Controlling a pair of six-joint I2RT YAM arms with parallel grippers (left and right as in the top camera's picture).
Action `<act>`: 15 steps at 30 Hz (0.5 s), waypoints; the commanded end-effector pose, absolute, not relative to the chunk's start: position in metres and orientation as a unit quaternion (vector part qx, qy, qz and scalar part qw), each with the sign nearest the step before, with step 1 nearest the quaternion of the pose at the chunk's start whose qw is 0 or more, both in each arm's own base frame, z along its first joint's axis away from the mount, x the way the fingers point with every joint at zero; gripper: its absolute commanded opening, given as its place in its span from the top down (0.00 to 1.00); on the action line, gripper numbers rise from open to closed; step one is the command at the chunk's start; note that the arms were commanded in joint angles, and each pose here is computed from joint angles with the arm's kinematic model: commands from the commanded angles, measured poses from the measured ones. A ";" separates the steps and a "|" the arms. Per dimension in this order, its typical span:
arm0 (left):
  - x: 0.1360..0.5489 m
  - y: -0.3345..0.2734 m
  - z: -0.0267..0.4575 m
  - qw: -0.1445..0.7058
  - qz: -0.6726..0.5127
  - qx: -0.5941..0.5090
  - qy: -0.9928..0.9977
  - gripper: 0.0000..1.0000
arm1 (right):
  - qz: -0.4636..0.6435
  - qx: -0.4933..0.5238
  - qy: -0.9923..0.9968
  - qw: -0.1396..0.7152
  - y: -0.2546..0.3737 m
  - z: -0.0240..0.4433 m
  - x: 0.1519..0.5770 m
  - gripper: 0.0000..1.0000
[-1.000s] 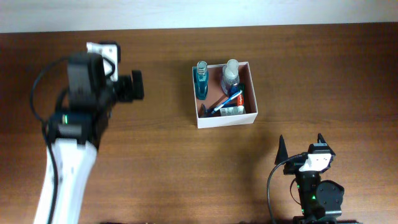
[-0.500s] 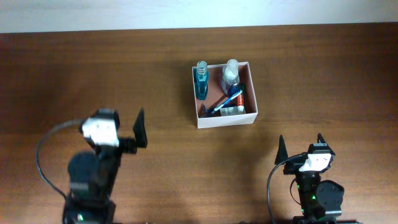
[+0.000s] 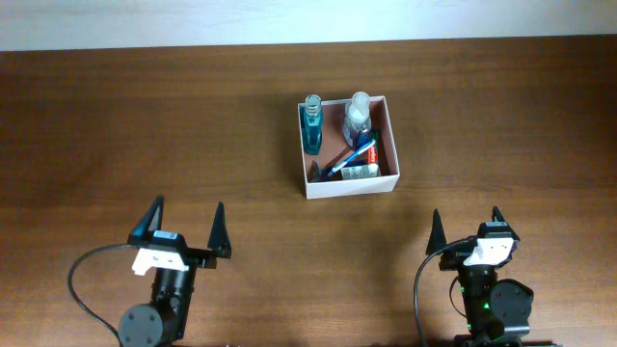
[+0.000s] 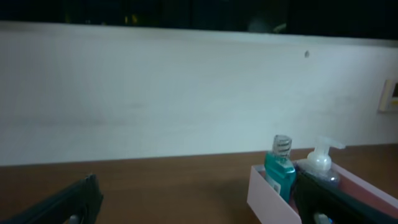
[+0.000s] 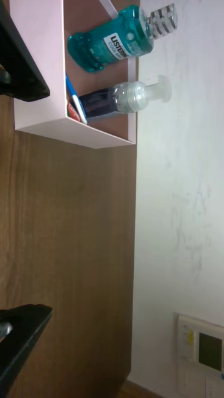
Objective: Pack container
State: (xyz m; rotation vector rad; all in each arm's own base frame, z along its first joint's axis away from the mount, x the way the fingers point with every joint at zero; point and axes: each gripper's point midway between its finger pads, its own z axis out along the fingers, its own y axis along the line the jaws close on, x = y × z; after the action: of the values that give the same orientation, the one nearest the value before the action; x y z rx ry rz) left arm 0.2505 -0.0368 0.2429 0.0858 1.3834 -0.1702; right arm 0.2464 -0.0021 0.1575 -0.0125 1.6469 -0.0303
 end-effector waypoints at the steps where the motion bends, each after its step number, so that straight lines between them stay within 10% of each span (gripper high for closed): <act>1: 0.243 -0.038 0.246 0.780 -0.085 0.043 0.618 0.01 | -0.015 -0.003 0.734 0.679 -0.004 0.156 0.246 0.01; 15: 0.236 -0.025 0.243 0.787 -0.064 0.026 0.612 0.01 | -0.015 -0.003 0.734 0.679 -0.004 0.156 0.246 0.01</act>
State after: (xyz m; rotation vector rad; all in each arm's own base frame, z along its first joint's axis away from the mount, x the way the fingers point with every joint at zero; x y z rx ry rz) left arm 0.2354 -0.0262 0.2476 0.0604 1.3100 -0.1393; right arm 0.2464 -0.0021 0.1575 -0.0129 1.6469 -0.0312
